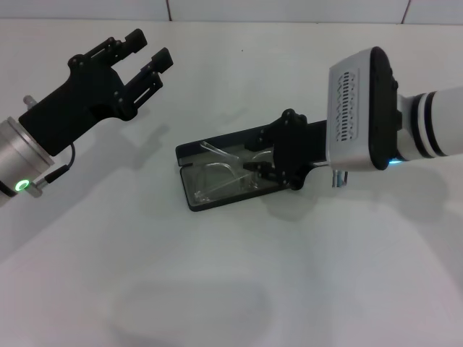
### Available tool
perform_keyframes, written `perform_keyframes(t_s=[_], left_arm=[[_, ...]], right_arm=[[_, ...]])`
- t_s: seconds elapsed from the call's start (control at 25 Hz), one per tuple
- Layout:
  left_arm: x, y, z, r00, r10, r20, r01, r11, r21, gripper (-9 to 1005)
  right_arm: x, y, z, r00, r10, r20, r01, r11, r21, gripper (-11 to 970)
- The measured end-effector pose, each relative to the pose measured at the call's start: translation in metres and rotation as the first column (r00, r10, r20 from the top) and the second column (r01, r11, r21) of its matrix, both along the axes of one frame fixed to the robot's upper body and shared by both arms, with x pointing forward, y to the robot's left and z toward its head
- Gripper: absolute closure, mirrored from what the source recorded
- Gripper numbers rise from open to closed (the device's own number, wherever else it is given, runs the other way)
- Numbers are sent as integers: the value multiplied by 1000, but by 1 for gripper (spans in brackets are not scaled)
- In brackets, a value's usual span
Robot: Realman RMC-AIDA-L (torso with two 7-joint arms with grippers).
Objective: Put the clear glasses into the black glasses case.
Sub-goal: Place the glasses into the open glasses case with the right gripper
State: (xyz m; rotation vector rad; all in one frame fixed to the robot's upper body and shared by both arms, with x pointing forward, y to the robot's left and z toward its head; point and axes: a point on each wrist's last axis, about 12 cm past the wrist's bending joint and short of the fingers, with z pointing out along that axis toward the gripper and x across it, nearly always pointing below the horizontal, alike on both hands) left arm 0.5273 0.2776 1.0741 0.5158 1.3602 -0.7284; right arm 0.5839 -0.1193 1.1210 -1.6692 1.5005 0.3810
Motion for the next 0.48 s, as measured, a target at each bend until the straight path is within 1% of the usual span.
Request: perform_keyframes(t_s=[0.08, 0.28, 0.48], left_arm=[[0, 0, 0, 1000, 0, 0, 0, 1000, 0, 472], [0, 0, 0, 1000, 0, 1, 0, 1000, -1, 472], [2, -2, 2, 1000, -6, 7, 6, 1000, -1, 472]], right_arm=[[-1, -2, 3, 1000, -3, 1, 3, 1000, 13, 710], [-3, -9, 6, 1000, -11, 20, 10, 999, 33, 717], [-6, -4, 1, 1000, 16, 27, -16, 1000, 15, 721]])
